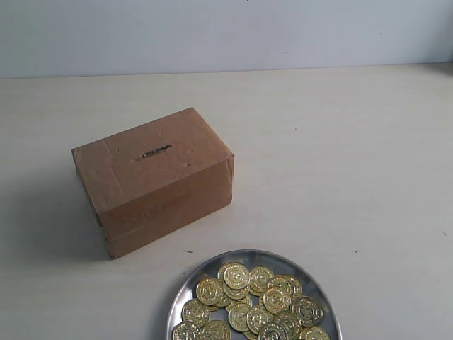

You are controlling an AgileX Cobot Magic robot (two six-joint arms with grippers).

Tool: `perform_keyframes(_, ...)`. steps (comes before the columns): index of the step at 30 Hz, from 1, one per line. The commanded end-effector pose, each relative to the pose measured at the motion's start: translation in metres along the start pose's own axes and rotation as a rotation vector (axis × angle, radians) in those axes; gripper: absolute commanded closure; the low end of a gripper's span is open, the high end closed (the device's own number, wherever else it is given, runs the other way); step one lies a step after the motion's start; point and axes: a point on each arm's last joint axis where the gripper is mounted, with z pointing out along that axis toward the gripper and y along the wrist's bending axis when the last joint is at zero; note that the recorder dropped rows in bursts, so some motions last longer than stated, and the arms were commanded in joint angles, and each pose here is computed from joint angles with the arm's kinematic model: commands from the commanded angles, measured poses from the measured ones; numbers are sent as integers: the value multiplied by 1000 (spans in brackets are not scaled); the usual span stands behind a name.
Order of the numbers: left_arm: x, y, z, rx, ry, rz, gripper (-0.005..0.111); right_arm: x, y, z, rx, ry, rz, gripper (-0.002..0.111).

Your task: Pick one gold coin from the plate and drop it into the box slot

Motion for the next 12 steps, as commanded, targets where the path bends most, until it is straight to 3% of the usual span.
perform_keyframes(1,0,-1,0,9,-8,-11,107,1,0,0,5,0,-1,108)
perform_keyframes(12,0,-1,0,9,-8,-11,107,1,0,0,5,-7,-1,108)
